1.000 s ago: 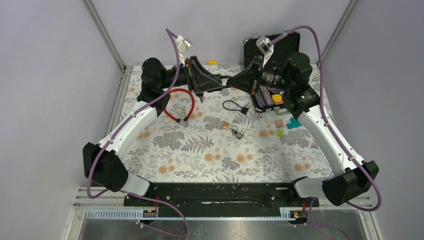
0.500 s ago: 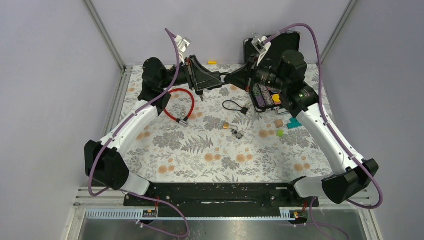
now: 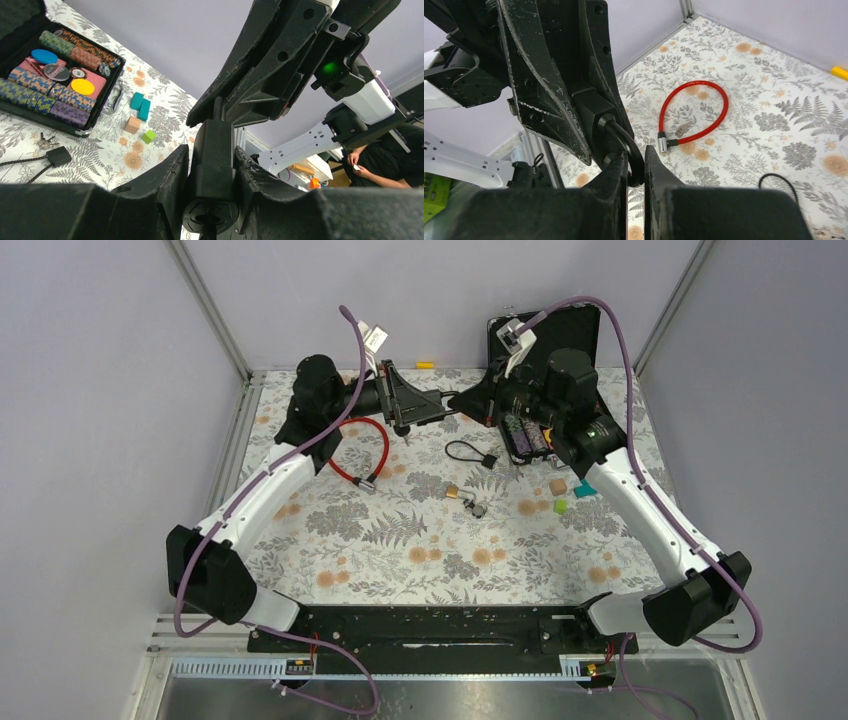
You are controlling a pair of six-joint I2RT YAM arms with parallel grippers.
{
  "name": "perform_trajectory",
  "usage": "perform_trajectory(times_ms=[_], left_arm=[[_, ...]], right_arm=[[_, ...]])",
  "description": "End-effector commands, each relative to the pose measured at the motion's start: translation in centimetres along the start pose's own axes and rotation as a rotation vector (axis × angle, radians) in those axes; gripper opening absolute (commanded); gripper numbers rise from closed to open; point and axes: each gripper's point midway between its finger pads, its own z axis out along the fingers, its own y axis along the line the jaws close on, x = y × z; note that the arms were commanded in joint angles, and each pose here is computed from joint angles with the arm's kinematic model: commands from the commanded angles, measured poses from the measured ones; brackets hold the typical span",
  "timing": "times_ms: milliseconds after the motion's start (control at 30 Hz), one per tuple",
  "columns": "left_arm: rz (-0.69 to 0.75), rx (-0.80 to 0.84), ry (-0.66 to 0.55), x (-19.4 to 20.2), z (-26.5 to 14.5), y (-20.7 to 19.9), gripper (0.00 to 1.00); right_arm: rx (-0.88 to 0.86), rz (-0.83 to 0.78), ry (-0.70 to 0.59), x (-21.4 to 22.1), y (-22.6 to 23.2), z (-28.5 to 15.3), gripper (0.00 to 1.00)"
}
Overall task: Lock with the key
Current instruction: Lock the lock.
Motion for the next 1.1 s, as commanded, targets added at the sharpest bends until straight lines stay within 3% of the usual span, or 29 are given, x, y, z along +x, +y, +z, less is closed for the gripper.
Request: perform_trajectory(times_ms=[0,167,367,467,700,1067], left_arm=[[0.114,0.112,-0.031,-0.4,0.7,-7.2,0.21],[0.180,0.073,-0.064,-1.0,-1.1,-6.8,0.56],[0.238,0.051,-0.114,-2.1,-3.0,-7.0,0.84],[0.266,0.047,-0.110,-2.2,-3.6,-7.0,0.92],[0.307,0.024,-0.040,-1.3,-5.7,-5.9,0.96],[0.215,-0.008,0.122,2.2,-6.6,-3.0,0.86]], right_arm=[[-0.130,0.016,0.046,1.9,2.3,1.0,0.00],[-0.085,-0.013,-0.007,-1.3,2.0,-1.4,0.00],[-0.089,-0.053,-0.050,-2.9,2.9,-3.2,0.00],[-0.094,-0.065,-0.057,-3.1,3.2,-3.7,0.00],[-0.115,-0.088,-0.066,-3.3,3.8,-4.5,0.00],[-0.242,-0.121,-0.085,-3.8,6.4,-5.3,0.00]])
